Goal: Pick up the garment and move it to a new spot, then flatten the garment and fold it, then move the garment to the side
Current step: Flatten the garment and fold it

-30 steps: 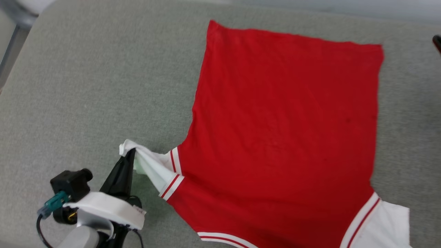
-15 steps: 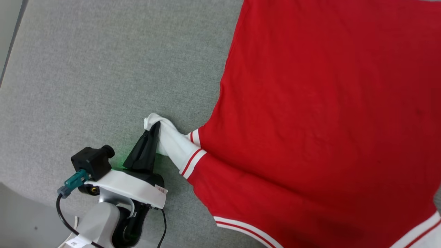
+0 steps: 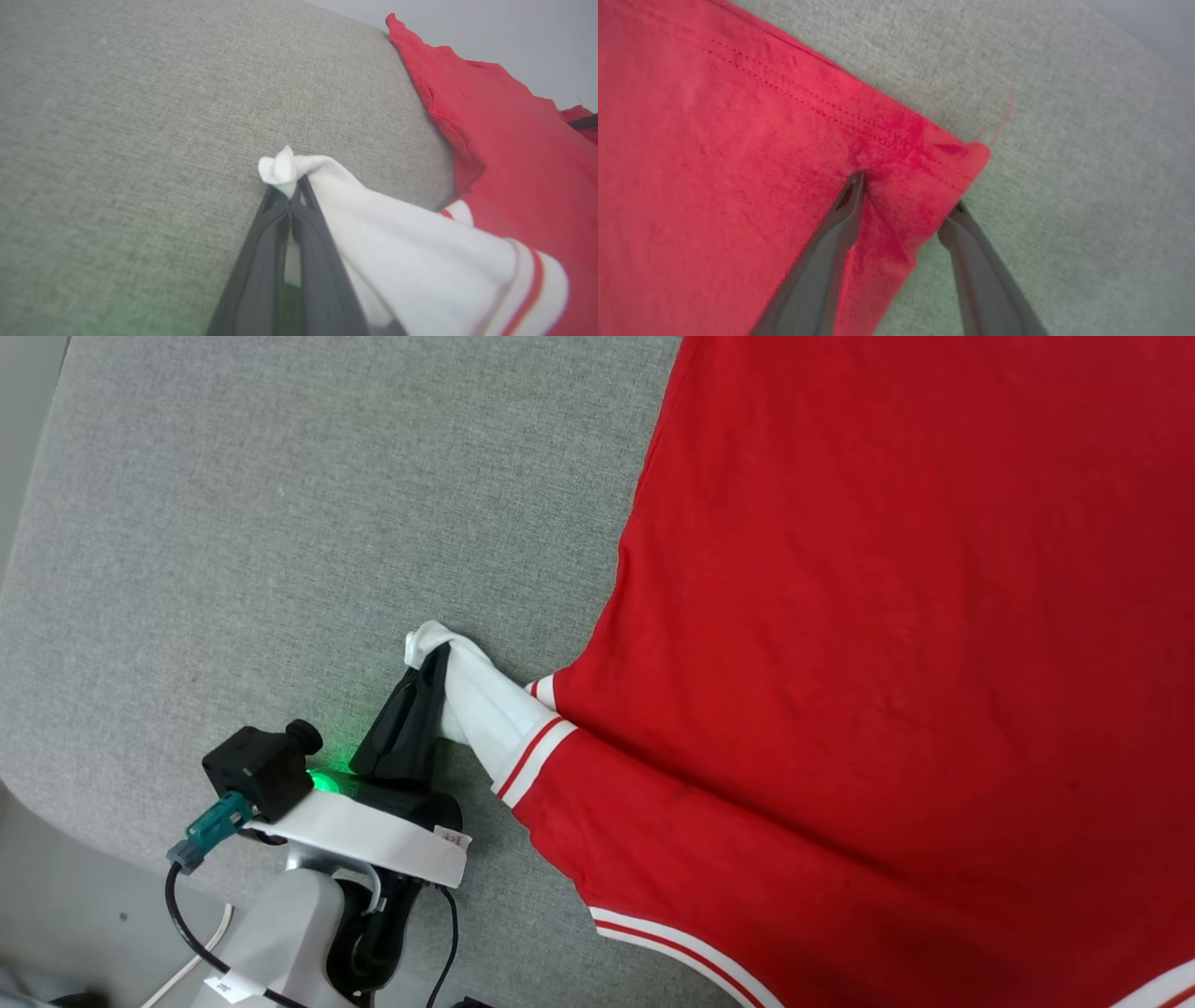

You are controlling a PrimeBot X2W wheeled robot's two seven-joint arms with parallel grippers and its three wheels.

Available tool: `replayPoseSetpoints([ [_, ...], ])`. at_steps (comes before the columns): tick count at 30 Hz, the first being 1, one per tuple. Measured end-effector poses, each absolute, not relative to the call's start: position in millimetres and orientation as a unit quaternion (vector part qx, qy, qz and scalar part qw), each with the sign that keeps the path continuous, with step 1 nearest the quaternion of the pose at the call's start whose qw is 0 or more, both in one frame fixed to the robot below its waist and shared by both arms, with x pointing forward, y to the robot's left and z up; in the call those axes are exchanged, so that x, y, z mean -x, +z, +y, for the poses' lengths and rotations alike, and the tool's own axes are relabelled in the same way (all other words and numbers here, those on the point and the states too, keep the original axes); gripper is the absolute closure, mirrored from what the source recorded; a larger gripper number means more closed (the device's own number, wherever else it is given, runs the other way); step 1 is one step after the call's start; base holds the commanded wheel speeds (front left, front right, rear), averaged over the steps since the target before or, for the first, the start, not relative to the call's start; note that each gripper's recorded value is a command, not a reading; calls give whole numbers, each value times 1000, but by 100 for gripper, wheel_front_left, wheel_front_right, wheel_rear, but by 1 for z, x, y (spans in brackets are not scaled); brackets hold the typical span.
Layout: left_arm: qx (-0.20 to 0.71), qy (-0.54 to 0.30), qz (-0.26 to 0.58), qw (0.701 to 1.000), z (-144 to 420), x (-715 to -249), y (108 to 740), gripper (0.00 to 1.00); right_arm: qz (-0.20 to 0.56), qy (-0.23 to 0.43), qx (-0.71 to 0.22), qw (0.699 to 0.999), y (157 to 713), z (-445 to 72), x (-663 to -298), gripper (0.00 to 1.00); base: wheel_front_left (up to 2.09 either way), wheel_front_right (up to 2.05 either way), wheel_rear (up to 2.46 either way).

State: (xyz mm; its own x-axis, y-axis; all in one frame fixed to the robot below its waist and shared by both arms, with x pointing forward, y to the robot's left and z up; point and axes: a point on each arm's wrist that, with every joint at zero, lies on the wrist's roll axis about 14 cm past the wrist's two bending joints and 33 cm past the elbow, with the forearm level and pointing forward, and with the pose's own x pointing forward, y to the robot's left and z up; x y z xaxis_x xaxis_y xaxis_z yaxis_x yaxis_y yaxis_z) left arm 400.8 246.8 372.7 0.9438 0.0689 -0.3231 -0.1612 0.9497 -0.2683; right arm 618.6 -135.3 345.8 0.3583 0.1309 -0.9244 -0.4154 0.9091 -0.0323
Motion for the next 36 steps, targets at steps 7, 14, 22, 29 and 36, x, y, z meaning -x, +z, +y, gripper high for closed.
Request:
replayPoseSetpoints([
  [7, 142, 54, 145, 978, 248, -403, 380, 100, 495, 175, 116, 843, 371, -131, -624, 100, 0, 0, 0],
  [14, 138, 51, 125, 981, 246, -391, 400, 100, 408, 193, 109, 886, 435, -142, -610, 100, 0, 0, 0],
  [22, 142, 51, 107, 983, 243, -375, 418, 100, 400, 189, 128, 888, 459, -183, -548, 100, 0, 0, 0],
  [29, 145, 45, 91, 984, 238, -365, 436, 100, 432, 169, 119, 878, 453, -223, -474, 100, 0, 0, 0],
  [36, 142, 30, 79, 986, 232, -362, 450, 100, 515, 134, 90, 842, 417, -261, -381, 100, 0, 0, 0],
])
